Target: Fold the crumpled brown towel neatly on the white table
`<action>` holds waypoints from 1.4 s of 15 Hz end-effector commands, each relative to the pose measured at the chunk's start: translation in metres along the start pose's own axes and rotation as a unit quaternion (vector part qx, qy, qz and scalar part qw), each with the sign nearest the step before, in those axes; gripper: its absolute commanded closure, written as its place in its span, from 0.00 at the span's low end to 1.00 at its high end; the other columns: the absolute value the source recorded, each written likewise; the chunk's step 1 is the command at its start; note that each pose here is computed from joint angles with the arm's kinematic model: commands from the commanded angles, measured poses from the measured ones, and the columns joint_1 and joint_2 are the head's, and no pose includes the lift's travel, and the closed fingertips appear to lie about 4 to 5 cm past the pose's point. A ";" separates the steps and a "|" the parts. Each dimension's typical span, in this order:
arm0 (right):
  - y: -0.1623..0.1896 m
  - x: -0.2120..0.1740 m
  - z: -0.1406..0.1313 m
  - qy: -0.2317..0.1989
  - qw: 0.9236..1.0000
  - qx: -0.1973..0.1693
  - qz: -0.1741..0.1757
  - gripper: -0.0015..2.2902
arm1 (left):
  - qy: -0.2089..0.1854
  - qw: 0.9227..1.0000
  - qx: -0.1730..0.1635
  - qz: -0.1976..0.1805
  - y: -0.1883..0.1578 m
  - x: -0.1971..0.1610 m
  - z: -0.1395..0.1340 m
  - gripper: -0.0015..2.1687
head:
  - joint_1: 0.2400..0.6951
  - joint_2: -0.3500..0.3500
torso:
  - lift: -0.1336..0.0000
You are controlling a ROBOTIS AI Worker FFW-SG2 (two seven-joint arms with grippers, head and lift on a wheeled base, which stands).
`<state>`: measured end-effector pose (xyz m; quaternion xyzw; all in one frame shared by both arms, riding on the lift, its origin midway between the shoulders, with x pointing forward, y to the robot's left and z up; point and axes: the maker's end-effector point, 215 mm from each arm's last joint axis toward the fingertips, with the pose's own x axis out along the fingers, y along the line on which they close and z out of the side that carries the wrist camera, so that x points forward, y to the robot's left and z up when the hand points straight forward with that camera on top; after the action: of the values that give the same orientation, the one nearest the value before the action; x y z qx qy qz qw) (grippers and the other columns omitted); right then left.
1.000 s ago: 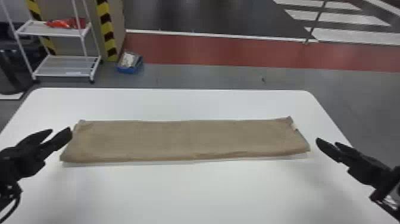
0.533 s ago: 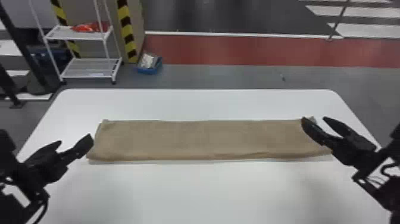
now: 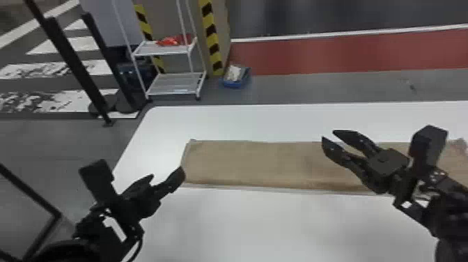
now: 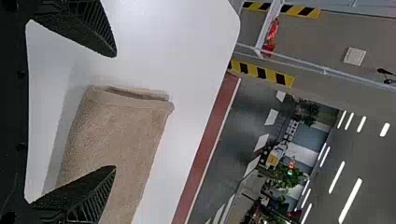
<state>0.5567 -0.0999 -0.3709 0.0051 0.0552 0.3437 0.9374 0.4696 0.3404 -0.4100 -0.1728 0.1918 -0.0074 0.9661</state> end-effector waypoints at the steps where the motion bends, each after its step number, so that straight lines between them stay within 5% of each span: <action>1: 0.024 0.011 -0.012 0.001 1.000 -0.013 0.018 0.96 | 0.006 1.000 -0.006 -0.001 0.001 0.000 -0.007 0.01 | 1.00 0.86 | 0.07; 11: 0.018 -0.016 -0.045 0.008 0.999 -0.039 -0.003 0.96 | 0.032 0.998 -0.048 -0.003 -0.015 0.040 -0.036 0.04 | 1.00 0.87 | 0.07; 18: -0.001 -0.038 -0.053 0.018 0.999 -0.045 -0.014 0.96 | 0.006 1.000 0.017 0.015 0.008 0.079 0.009 0.04 | 1.00 0.81 | 0.07; 21: -0.003 -0.035 -0.053 0.020 0.999 -0.046 -0.015 0.96 | 0.022 0.998 0.052 0.018 0.021 0.097 0.007 0.08 | 1.00 0.81 | 0.07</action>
<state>0.5252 -0.1271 -0.4204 -0.0457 0.0575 0.3322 0.9403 0.5561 0.3469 -0.4388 -0.1394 0.2065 -0.0103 0.9684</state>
